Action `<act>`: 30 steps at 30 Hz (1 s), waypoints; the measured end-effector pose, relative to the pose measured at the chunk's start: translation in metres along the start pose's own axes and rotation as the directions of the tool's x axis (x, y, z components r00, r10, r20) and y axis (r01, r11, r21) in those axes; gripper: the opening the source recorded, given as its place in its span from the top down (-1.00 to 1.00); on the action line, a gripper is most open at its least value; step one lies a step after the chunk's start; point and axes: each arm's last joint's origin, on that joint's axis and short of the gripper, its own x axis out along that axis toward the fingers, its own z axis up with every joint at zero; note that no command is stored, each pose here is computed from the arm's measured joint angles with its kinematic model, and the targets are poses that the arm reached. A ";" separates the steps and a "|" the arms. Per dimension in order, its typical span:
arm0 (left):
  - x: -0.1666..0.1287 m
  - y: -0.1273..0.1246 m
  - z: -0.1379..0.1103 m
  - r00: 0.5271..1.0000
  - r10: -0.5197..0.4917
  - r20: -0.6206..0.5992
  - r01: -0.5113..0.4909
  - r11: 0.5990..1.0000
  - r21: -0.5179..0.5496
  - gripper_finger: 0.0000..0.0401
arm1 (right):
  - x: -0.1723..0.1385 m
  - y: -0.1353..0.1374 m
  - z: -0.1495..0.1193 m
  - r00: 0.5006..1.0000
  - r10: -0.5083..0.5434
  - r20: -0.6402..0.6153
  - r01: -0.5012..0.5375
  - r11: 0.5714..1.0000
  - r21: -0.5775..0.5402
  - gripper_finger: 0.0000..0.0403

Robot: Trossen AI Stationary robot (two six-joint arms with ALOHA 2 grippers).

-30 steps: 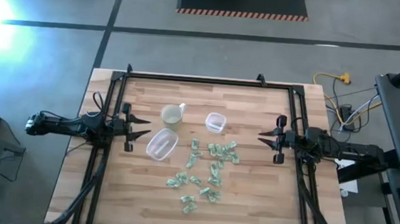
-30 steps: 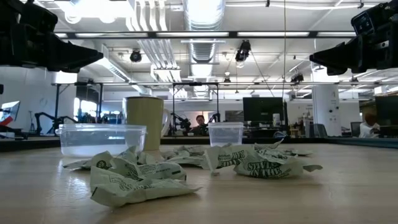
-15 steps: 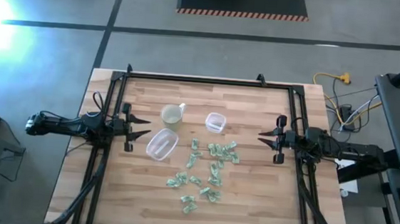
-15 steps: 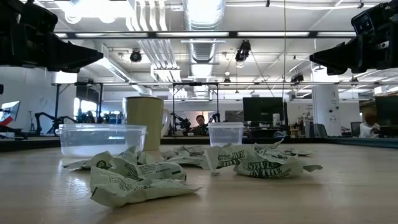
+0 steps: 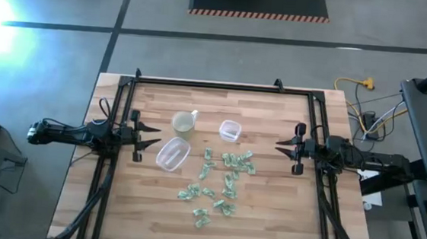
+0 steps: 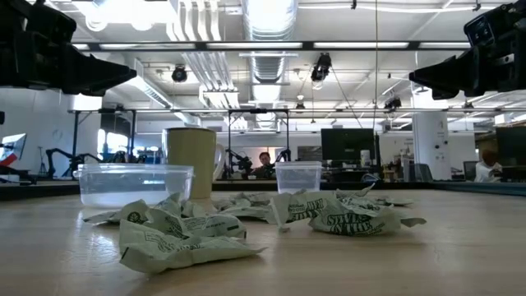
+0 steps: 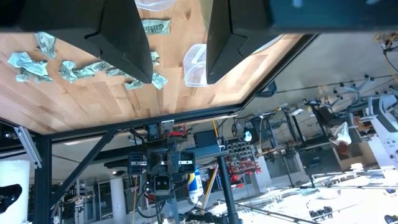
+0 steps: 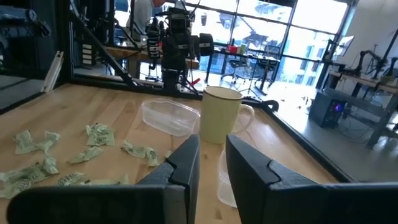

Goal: Pick and place items into bin
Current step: Put the stevia packet into the top transparent bin

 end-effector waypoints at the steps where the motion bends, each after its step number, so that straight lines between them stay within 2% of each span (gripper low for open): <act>1: 0.000 0.000 0.000 1.000 0.000 0.000 0.000 1.000 0.000 0.33 | 0.000 0.000 0.000 1.000 0.000 0.000 0.000 0.999 0.044 0.66; 5: 0.000 0.000 0.000 1.000 0.000 0.000 0.000 1.000 0.000 0.33 | 0.000 0.000 0.000 1.000 0.000 0.001 0.000 0.962 0.272 0.66; 8: 0.000 0.000 0.000 1.000 0.000 0.000 0.000 1.000 0.000 0.33 | 0.000 0.000 0.000 1.000 0.000 0.002 0.000 0.935 0.354 0.66; 17: 0.000 0.000 0.001 1.000 0.001 0.007 -0.001 1.000 -0.002 0.33 | 0.000 0.000 0.002 1.000 -0.007 0.024 -0.002 0.934 0.357 0.66; 23: 0.000 0.000 0.001 1.000 0.002 0.012 -0.002 1.000 -0.003 0.33 | 0.000 0.000 0.002 1.000 -0.009 0.022 0.003 0.968 0.253 0.66; 30: 0.000 0.000 0.002 1.000 0.003 0.017 -0.003 1.000 -0.004 0.33 | 0.000 0.000 0.002 1.000 -0.010 0.023 0.004 0.967 0.255 0.66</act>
